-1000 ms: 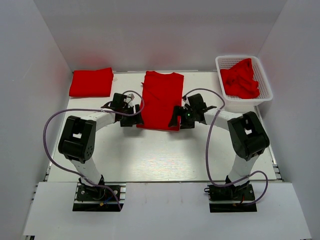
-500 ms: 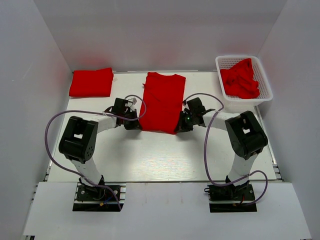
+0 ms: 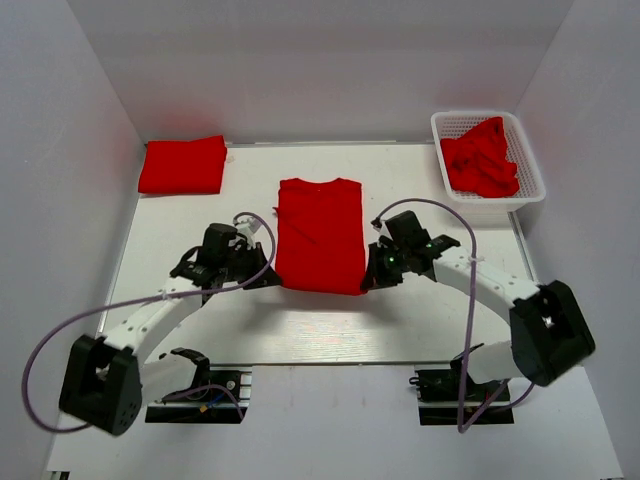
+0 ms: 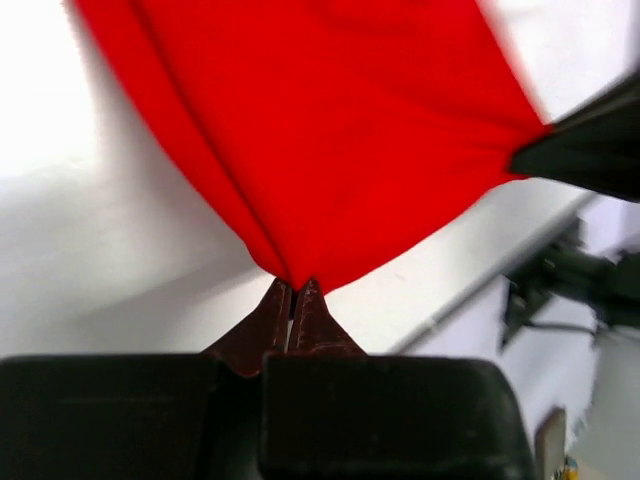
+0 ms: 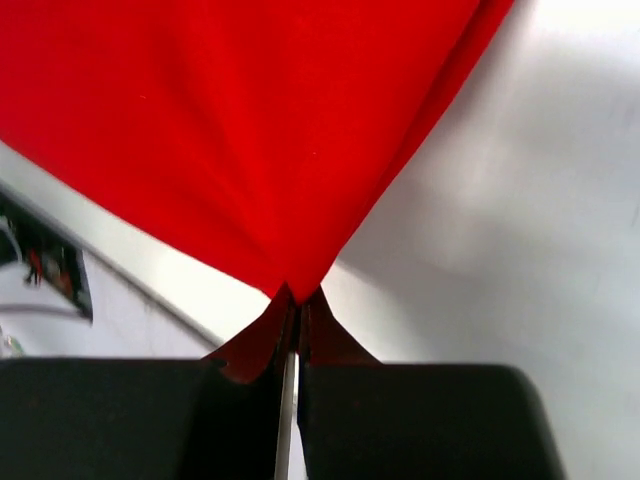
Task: Fold and stack the t-shirts
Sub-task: Fold the long partially folded tshirt into a neat square
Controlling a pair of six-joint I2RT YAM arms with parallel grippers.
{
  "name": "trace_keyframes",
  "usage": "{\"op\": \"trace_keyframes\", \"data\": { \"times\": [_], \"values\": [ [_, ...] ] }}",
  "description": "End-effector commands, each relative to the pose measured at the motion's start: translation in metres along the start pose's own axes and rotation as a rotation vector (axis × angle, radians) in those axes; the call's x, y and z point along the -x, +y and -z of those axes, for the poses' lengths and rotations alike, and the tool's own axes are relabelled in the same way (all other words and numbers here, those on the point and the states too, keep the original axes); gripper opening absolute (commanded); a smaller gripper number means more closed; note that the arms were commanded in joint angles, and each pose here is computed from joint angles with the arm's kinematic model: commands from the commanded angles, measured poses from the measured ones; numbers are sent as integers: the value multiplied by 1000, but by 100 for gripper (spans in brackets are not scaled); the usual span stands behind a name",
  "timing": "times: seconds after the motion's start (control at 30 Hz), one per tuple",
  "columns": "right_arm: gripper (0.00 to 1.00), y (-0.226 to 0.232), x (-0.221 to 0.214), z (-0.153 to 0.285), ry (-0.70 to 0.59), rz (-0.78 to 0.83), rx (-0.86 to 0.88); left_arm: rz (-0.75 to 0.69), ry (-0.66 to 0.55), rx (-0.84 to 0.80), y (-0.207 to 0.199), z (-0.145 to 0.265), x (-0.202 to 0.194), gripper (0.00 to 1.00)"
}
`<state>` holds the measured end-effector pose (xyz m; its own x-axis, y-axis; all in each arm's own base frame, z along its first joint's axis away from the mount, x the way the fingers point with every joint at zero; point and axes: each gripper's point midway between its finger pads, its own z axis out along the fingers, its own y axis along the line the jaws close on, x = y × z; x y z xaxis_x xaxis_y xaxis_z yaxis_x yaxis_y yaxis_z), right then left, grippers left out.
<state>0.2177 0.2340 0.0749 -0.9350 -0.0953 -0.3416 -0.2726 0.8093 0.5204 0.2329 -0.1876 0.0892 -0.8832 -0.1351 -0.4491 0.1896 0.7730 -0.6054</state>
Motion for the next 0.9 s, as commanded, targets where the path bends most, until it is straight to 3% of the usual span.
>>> {"op": "trace_keyframes", "data": {
  "times": [0.0, 0.17, 0.33, 0.57, 0.87],
  "values": [
    [0, 5, -37, 31, 94, -21, -25, 11, 49, -65, -25, 31, -18, 0],
    [0, 28, -28, 74, 42, -25, -29, 19, 34, -42, -47, 66, -4, 0],
    [0, 45, 6, 95, -50, 18, -26, -27, -73, -11, -64, 86, 35, 0],
    [0, 46, 48, 90, -93, 60, -88, 1, -126, 37, -60, 69, 69, 0],
    [0, 40, 111, 78, -180, 61, -138, 5, -378, 205, -46, 71, 151, 0]
  ]
}}
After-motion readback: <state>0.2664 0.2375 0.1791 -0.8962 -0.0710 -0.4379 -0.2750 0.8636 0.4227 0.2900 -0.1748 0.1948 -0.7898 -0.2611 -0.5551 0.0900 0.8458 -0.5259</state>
